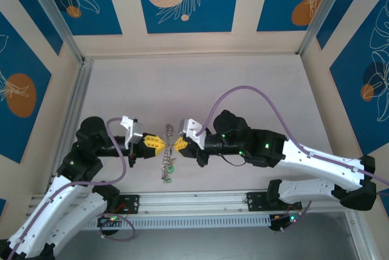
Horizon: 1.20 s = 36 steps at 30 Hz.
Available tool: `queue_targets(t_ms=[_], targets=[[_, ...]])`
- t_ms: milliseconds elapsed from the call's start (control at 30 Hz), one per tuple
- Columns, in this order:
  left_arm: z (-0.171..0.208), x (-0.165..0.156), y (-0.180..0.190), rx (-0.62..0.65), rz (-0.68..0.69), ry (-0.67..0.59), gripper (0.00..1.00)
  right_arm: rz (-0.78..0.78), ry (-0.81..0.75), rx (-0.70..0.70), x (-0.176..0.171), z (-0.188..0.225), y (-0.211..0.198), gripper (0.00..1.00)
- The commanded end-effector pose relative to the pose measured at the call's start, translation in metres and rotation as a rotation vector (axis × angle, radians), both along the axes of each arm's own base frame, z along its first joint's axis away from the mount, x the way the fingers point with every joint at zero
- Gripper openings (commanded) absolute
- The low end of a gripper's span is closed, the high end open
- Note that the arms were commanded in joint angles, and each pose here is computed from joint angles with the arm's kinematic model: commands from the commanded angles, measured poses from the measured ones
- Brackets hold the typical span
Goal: Put the keys on the keyring
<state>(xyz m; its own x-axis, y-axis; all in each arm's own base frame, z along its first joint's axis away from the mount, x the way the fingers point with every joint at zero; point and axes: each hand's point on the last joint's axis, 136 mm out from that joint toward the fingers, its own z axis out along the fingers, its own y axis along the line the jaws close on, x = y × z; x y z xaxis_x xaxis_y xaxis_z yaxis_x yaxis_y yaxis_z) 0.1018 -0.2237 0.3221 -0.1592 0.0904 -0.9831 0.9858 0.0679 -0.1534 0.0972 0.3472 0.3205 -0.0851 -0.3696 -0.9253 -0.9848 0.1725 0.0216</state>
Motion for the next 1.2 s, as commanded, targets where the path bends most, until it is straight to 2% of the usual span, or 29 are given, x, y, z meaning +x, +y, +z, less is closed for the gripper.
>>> queue_targets(t_ms=[0,1167], targets=[[0.015,-0.004,0.0,-0.038,-0.014,-0.06,0.0,0.016,-0.002,0.053,0.0,0.016,0.007,0.0],[0.013,-0.002,0.001,-0.028,-0.001,-0.061,0.0,0.057,-0.037,0.11,-0.003,0.04,0.01,0.0]])
